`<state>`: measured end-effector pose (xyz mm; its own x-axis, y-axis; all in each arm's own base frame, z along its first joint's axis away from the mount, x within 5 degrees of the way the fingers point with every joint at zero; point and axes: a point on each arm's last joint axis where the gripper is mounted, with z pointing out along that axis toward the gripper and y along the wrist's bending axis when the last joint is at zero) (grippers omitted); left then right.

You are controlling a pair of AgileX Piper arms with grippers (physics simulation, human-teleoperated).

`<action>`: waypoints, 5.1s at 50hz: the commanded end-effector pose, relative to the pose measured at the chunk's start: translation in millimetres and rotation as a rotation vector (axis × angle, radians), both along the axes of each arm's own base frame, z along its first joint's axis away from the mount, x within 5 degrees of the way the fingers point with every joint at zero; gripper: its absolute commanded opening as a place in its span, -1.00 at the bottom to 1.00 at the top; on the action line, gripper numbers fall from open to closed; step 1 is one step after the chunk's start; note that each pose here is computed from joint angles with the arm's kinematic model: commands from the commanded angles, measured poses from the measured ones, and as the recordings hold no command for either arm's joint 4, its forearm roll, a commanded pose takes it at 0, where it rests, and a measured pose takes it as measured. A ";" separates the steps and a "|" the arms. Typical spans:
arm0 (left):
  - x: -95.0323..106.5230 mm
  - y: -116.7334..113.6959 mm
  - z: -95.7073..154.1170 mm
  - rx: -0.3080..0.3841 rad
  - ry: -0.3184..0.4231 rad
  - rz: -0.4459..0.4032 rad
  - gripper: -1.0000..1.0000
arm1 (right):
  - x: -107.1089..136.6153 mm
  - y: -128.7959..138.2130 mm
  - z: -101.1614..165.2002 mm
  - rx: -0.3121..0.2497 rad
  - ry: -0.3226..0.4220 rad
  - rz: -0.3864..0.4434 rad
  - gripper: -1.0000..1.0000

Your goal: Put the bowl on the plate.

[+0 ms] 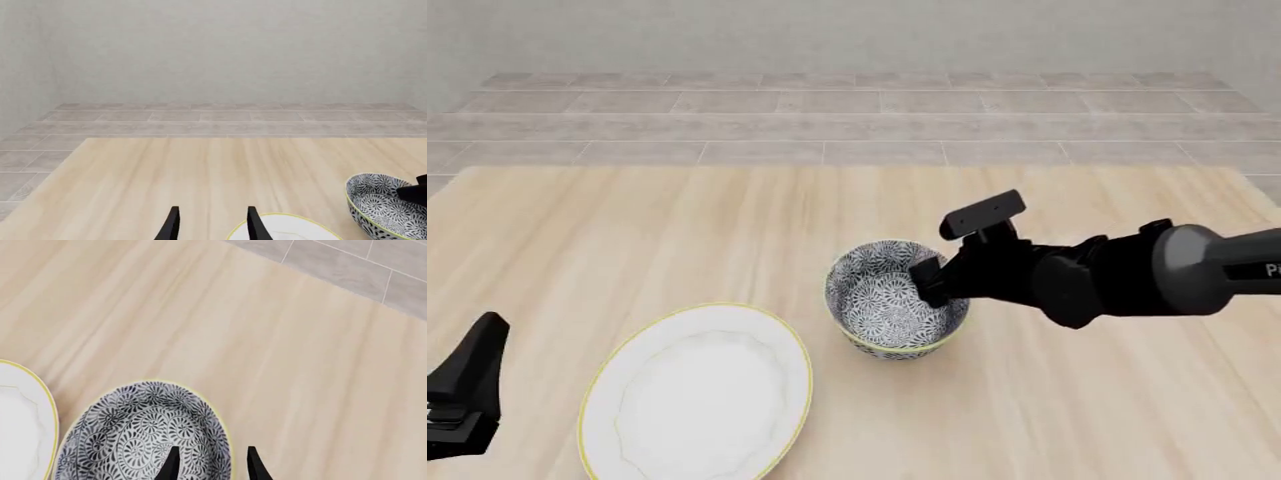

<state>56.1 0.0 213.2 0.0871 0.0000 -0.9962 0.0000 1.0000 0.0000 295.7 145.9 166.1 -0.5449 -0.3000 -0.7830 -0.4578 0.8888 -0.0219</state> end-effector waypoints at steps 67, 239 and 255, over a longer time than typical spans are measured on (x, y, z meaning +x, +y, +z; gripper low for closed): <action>0.0 0.0 0.0 0.000 0.000 0.000 1.00 | 3.2 -3.6 -19.0 0.010 0.027 -0.031 -1.00; 0.0 0.0 0.0 0.000 0.000 0.000 1.00 | -48.6 111.8 125.6 0.341 -0.136 0.234 -1.00; 0.0 0.0 0.0 0.000 0.000 0.000 1.00 | -52.2 118.7 115.7 0.375 -0.074 0.215 -1.00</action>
<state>56.1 0.0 213.2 0.0871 0.0000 -0.9962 0.0000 1.0000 0.0000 245.7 260.2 284.7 -0.3846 -0.1385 -0.9126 -0.6686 0.7235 0.1719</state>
